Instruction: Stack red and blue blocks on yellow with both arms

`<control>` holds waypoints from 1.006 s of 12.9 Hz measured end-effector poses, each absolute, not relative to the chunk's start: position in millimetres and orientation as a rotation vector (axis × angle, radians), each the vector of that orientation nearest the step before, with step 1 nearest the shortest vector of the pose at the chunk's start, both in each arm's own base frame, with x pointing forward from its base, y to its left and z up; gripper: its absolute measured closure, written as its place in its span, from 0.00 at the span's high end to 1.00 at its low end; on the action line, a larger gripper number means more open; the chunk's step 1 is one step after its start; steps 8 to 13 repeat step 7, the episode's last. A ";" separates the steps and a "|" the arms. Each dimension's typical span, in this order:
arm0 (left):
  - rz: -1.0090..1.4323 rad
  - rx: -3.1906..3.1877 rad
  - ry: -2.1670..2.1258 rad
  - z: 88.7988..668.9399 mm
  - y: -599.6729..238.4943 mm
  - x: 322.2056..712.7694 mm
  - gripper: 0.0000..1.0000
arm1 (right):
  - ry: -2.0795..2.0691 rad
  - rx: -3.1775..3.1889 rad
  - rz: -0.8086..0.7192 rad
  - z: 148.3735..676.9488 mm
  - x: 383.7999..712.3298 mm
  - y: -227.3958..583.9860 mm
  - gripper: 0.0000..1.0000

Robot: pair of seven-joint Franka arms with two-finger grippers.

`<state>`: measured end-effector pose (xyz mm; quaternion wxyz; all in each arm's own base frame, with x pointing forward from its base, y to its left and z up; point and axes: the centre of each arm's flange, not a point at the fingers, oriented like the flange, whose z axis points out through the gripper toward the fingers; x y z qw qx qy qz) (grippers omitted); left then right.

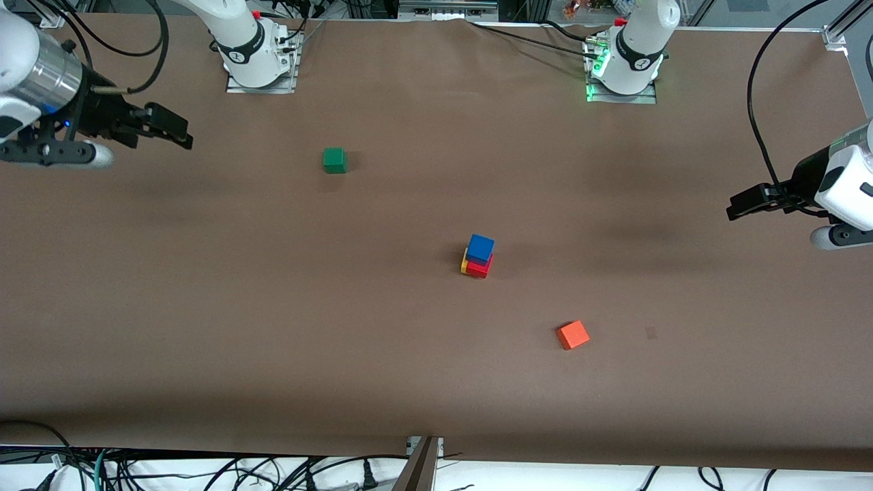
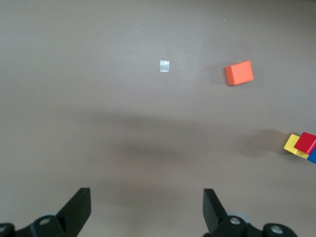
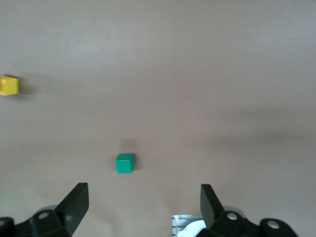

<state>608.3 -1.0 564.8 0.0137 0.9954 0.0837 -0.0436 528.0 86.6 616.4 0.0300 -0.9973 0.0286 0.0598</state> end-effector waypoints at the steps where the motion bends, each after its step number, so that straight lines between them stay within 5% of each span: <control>1: -0.138 3.100 0.261 563.7 -1.0 609.2 1.00 | 0.071 -3.094 0.165 614.1 524.2 84.3 1.00; 13: -0.134 3.099 0.249 563.1 -4.9 613.3 1.00 | -0.045 -3.144 0.075 612.6 530.7 86.9 1.00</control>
